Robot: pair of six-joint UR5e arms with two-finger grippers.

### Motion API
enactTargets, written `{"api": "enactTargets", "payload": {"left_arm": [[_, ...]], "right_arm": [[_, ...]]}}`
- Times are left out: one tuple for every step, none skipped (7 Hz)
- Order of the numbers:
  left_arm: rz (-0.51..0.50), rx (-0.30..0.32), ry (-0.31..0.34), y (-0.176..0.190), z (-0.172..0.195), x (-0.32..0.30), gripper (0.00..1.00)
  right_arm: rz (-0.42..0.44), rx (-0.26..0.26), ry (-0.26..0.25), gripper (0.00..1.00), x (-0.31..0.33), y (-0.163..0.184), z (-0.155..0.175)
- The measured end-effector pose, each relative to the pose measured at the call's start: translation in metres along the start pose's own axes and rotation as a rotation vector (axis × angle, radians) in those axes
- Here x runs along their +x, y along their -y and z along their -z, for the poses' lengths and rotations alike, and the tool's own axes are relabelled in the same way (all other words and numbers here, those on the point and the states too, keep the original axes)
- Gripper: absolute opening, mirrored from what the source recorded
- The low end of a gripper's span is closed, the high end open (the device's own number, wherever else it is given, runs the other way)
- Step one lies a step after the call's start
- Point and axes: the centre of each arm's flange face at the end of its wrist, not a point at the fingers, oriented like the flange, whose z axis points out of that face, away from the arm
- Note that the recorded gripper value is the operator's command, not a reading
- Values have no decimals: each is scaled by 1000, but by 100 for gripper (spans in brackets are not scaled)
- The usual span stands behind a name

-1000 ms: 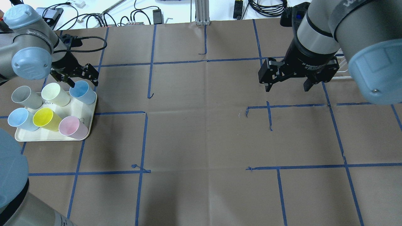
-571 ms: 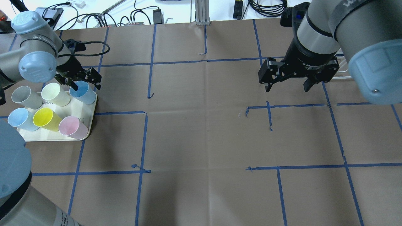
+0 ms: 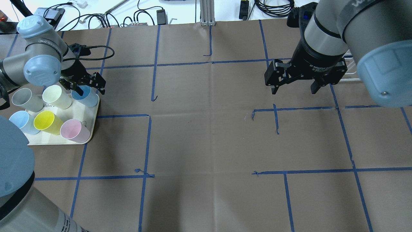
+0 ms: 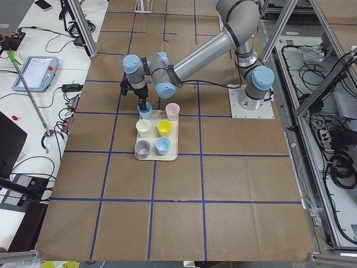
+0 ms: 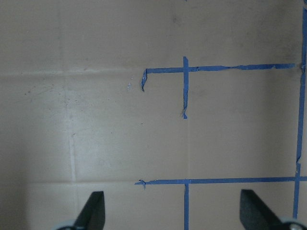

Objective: Transfer IKEA cup to right arm and place on rack

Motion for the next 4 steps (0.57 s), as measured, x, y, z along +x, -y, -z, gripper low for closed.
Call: {"api": "enactTargets", "payload": {"left_arm": [[-4, 0, 1, 0, 0, -1, 32], [-14, 0, 3, 0, 0, -3, 14], [-21, 0, 7, 1, 1, -4, 0], [-24, 1, 10, 1, 2, -5, 0]], "right_arm": [[0, 0, 0, 100, 0, 0, 0], [0, 0, 1, 100, 0, 0, 0], [0, 0, 1, 100, 0, 0, 0], [0, 0, 1, 100, 0, 0, 0]]}}
